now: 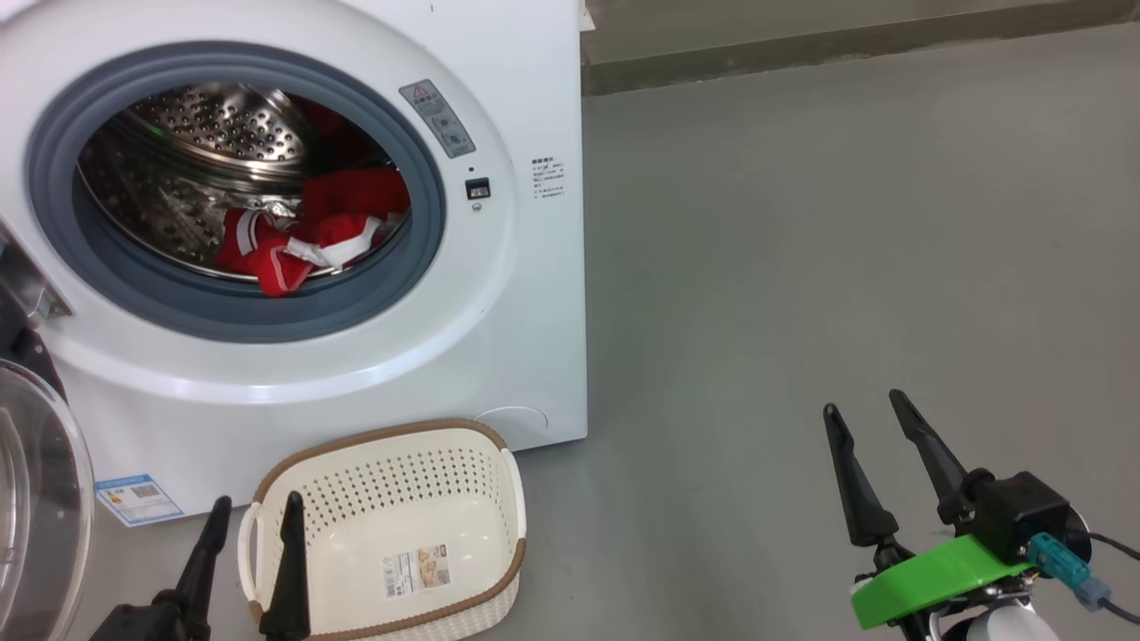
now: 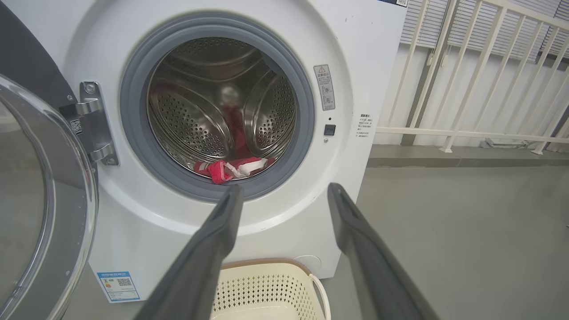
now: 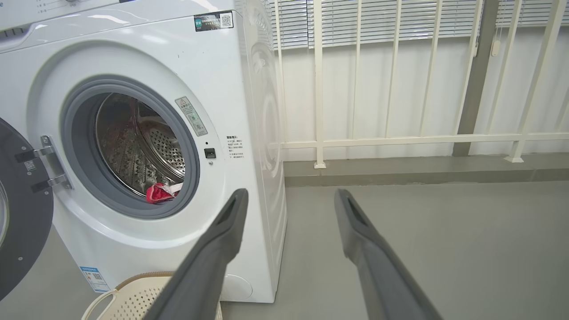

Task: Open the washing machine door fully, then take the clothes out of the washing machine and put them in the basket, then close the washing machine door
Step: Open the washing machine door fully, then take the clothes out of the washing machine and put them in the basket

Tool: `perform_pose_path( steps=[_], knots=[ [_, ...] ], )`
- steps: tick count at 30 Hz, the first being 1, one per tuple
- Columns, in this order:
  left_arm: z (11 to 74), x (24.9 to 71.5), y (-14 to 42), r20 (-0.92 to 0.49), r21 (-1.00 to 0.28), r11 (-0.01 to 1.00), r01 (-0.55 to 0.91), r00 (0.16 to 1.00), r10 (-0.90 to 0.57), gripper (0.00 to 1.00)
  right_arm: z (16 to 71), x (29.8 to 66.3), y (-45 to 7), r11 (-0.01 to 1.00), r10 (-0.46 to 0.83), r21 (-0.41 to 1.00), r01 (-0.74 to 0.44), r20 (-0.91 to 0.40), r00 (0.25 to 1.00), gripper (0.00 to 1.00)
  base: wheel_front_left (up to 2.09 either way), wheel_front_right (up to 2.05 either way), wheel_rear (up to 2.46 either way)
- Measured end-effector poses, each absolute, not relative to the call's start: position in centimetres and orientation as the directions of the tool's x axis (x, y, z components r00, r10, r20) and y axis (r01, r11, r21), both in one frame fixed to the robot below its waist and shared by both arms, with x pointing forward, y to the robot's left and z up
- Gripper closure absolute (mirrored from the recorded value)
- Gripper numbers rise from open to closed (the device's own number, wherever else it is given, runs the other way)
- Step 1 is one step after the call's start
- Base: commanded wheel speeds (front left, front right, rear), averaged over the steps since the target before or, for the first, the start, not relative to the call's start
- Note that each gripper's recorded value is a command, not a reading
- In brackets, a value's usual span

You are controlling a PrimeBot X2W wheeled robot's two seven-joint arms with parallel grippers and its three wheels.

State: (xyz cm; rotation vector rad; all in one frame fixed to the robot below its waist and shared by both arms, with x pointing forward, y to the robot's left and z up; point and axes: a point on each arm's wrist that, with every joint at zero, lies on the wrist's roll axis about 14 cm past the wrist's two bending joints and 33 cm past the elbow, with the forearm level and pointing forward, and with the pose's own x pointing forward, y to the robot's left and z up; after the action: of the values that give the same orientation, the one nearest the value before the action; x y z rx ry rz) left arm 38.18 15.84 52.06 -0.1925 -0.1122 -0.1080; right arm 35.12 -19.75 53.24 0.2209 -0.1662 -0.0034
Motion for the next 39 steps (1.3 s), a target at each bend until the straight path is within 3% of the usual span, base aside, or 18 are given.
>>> perform_pose_path(
  steps=[39],
  knots=[
    [51.8,37.0,16.4,0.112,-0.139,0.987,0.076,0.992,-0.061,0.0,51.9,34.2,-19.7,0.978,-0.023,0.209,-0.004,0.129,0.991,0.0,0.0,0.0,0.0]
  ],
)
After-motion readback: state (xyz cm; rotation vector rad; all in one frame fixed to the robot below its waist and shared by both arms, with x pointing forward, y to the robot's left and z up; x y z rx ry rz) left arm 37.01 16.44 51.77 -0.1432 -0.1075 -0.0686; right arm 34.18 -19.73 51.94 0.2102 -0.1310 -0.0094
